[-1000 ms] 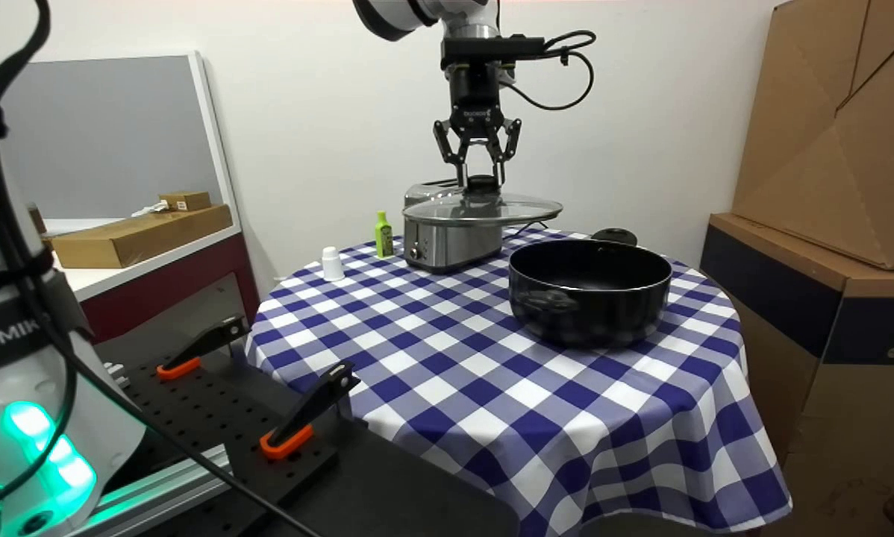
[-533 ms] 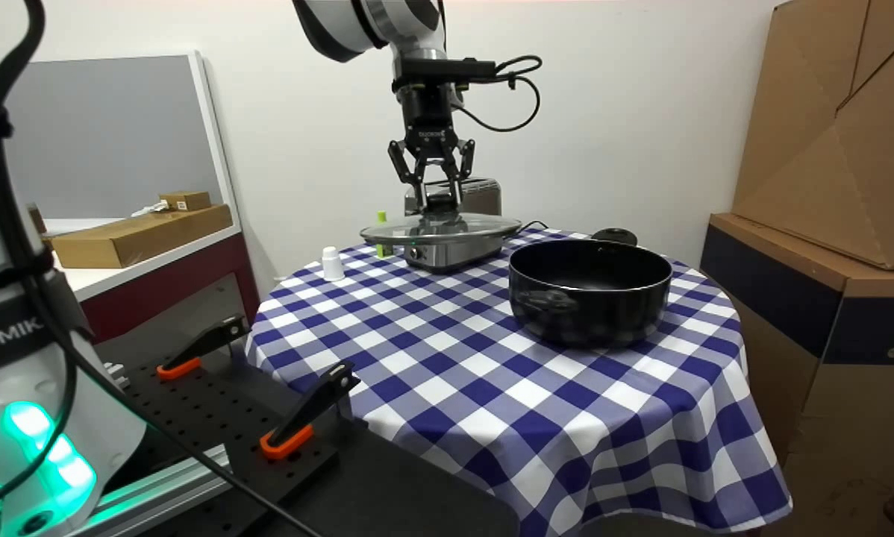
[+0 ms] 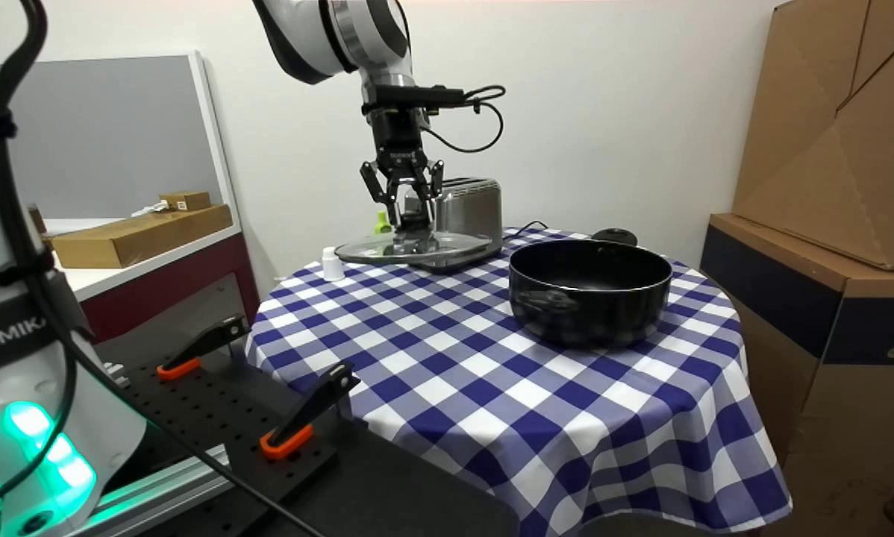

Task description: Remove the glass lid from the black pot.

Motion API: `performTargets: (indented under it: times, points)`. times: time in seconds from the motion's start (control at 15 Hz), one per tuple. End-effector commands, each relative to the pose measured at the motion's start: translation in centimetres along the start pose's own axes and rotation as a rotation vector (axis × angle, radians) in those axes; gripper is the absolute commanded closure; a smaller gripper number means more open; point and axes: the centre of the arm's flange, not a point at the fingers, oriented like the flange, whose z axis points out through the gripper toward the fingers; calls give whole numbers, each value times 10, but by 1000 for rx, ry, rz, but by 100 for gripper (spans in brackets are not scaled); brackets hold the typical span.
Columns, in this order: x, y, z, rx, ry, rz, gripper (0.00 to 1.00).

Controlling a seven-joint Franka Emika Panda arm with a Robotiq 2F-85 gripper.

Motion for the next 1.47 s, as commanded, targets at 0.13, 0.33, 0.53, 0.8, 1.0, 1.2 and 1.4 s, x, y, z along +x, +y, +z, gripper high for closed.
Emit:
performTargets:
  times: [0.13,0.33,0.53,0.8,1.0,1.2,1.4]
  points:
    - [31,17,36,-82,13,-16,75]
    - [45,30,53,-105,55,10,75]
    - [54,39,64,-101,105,41,75]
    - [58,46,66,-81,134,70,75]
    - [57,47,74,-70,126,82,75]
    - [57,47,88,-66,115,88,75]
    - [58,48,106,-63,98,96,75]
